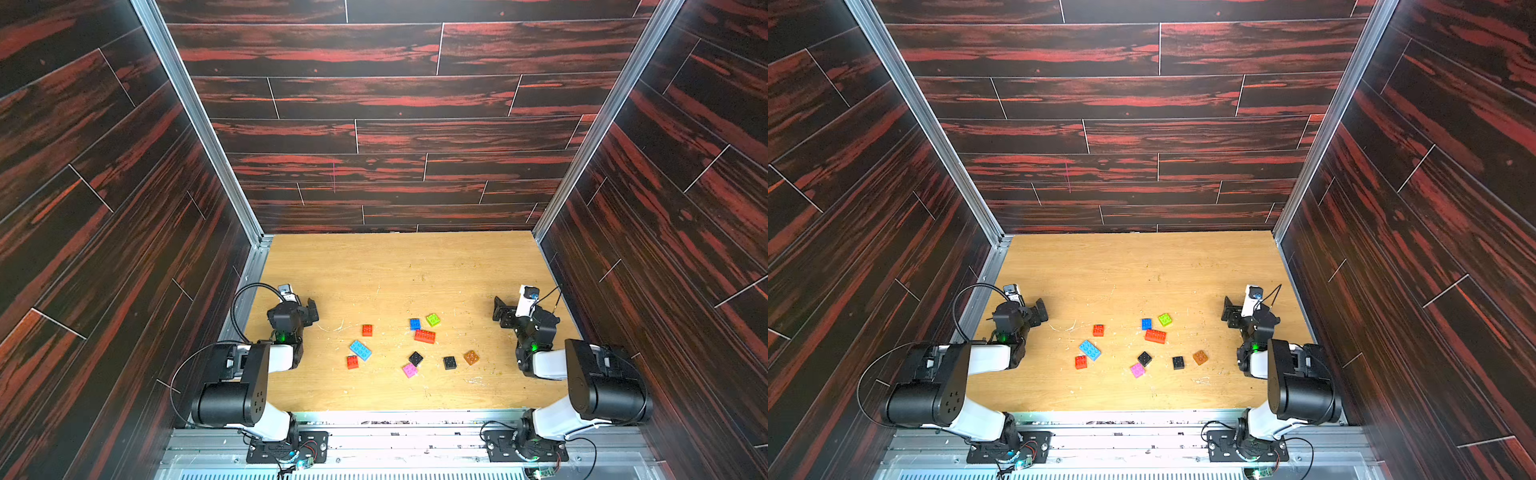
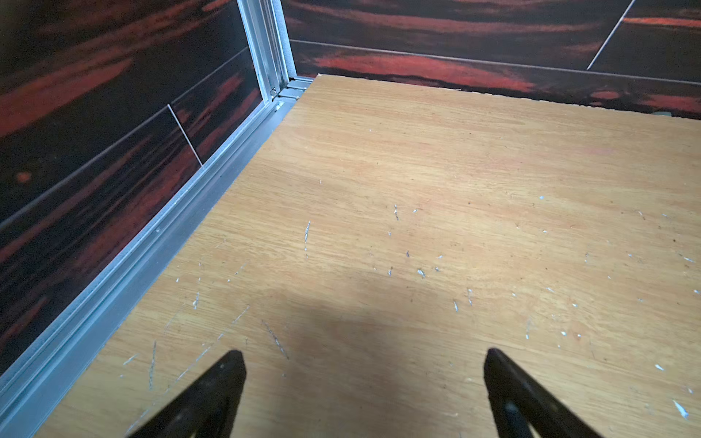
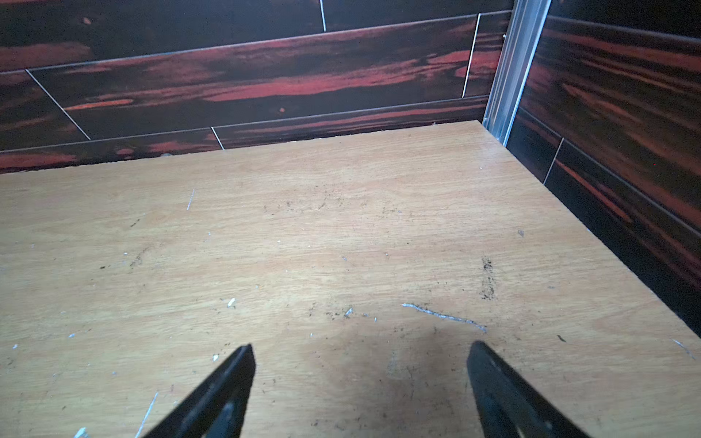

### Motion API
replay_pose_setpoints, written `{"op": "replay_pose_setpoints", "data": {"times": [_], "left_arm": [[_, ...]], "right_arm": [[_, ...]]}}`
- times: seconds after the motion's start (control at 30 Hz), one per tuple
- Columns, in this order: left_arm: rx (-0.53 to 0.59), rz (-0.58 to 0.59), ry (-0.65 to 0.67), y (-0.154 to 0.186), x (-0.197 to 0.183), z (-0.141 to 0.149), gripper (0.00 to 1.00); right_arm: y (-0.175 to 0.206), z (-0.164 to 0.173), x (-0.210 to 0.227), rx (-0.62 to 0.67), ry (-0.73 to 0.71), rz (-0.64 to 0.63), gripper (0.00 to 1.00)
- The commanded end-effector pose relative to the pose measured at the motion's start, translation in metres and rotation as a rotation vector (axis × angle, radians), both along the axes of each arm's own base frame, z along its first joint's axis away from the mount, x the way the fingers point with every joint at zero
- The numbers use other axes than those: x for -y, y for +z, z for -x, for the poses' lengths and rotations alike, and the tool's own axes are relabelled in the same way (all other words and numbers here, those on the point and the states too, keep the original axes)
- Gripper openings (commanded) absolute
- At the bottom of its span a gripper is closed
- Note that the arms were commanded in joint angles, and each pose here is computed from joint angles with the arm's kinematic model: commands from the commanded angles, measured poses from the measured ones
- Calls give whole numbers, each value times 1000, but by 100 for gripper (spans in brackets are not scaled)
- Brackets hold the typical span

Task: Assemble the letter v with lego
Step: Pick up the lego brick from the center of the board.

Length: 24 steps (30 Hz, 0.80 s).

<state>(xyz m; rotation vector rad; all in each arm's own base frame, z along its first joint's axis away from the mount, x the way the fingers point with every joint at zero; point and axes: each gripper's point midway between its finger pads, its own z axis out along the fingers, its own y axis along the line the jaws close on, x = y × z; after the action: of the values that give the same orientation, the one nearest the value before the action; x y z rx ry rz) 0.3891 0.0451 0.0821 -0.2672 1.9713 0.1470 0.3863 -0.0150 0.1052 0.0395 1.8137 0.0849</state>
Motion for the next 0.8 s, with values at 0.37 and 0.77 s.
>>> {"op": "replay_pose_setpoints", "data": {"times": [0.37,0.77], "left_arm": [[32,-15,16,11,-5,-7,100],[29,-17,17,10,-5,-7,100]], "right_arm": [[9,-6,1,31,-2,-9,90],[8,-6,2,27,-3,-9,90]]}}
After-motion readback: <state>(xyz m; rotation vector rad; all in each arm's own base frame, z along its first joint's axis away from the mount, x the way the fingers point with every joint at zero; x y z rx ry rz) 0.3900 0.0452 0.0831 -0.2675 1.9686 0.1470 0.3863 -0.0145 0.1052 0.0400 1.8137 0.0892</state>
